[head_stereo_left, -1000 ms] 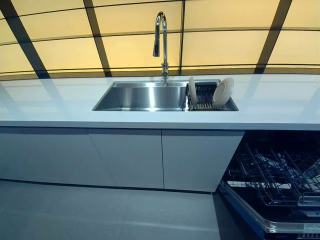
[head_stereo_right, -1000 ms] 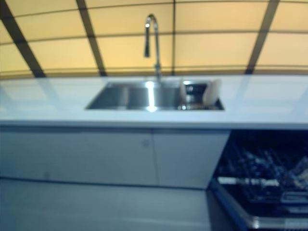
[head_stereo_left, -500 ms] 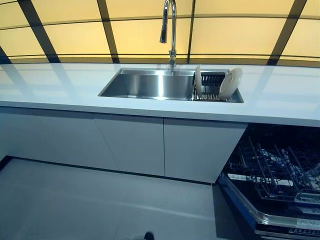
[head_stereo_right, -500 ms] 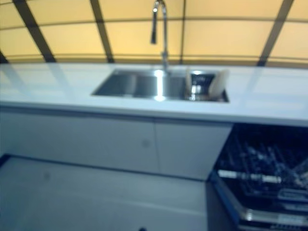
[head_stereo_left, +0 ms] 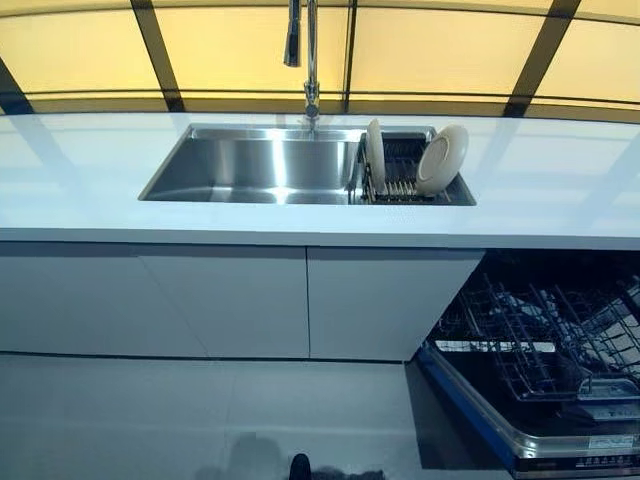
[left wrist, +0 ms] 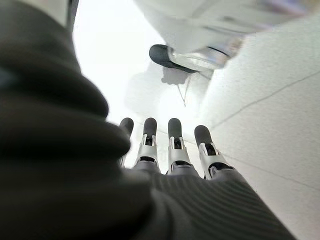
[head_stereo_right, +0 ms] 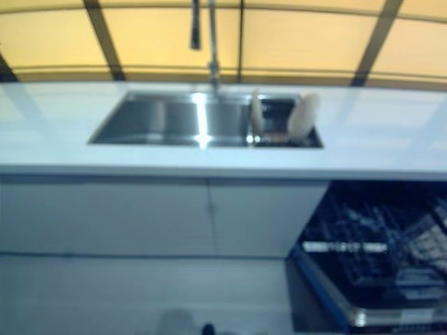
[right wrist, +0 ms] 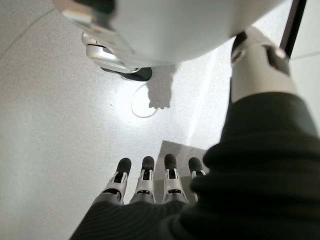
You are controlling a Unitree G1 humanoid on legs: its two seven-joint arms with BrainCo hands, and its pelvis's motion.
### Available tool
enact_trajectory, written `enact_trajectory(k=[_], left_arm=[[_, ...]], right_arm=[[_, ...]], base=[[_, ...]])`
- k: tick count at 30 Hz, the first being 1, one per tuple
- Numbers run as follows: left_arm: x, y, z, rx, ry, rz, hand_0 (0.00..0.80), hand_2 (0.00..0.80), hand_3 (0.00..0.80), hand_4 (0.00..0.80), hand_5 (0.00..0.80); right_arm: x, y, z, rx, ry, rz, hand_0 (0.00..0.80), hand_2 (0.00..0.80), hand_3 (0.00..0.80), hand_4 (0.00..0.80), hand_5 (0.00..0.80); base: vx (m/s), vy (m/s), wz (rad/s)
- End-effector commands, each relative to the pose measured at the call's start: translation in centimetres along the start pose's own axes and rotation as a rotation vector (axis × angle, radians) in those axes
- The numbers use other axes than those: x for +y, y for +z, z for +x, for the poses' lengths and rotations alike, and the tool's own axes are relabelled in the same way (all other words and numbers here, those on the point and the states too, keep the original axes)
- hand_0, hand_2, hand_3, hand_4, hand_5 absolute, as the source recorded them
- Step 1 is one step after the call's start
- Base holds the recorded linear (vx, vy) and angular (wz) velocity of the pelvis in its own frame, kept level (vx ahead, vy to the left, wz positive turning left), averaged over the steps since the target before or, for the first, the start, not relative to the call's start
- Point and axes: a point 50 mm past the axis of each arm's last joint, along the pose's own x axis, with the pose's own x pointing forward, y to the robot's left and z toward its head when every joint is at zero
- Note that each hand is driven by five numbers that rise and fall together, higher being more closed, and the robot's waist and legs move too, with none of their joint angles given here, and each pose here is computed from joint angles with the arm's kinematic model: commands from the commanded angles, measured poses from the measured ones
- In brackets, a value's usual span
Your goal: Take plates into dishwasher
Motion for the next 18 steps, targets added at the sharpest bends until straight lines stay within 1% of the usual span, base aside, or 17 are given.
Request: enact_trajectory(k=[1, 5, 8, 11, 13, 16, 18], left_arm=[[-3.4, -1.0, 0.0, 0.031, -0.090, 0.061, 0.000, 0.000, 0.000, 0.000, 0.000], [-3.0, -2.5, -0.1, 0.083, -0.063, 0.046, 0.000, 0.000, 0.000, 0.000, 0.000], [-2.5, -3.0, -0.2, 0.109, -0.043, 0.036, 0.000, 0.000, 0.000, 0.000, 0.000], [-2.1, -2.5, -0.1, 0.094, -0.035, 0.046, 0.000, 0.000, 0.000, 0.000, 0.000], [-1.7, -2.0, 0.0, 0.077, -0.031, 0.076, 0.000, 0.000, 0.000, 0.000, 0.000], [-0.9, -1.2, 0.0, 0.067, -0.018, 0.134, 0.000, 0.000, 0.000, 0.000, 0.000], [-0.6, -0.4, 0.1, 0.054, -0.022, 0.150, 0.000, 0.000, 0.000, 0.000, 0.000]], right_arm=[[0.2, -0.4, 0.0, 0.020, 0.008, -0.022, 0.000, 0.000, 0.000, 0.000, 0.000], [-0.1, -0.6, 0.0, 0.032, -0.009, 0.003, 0.000, 0.000, 0.000, 0.000, 0.000], [-0.3, -0.9, 0.0, 0.050, -0.029, 0.055, 0.000, 0.000, 0.000, 0.000, 0.000], [-0.4, -1.2, -0.1, 0.060, -0.034, 0.134, 0.000, 0.000, 0.000, 0.000, 0.000], [-0.4, -1.1, -0.1, 0.051, -0.040, 0.124, 0.000, 0.000, 0.000, 0.000, 0.000], [-0.6, -1.1, -0.1, 0.028, -0.053, 0.144, 0.000, 0.000, 0.000, 0.000, 0.000], [-1.0, -0.8, -0.1, 0.016, -0.066, 0.186, 0.000, 0.000, 0.000, 0.000, 0.000]], base=[[0.159, -0.022, 0.10], [0.206, 0.022, 0.05], [0.313, 0.110, -0.02], [0.395, 0.152, 0.00], [0.330, 0.222, -0.09], [0.158, 0.166, 0.03], [0.139, -0.012, 0.24]])
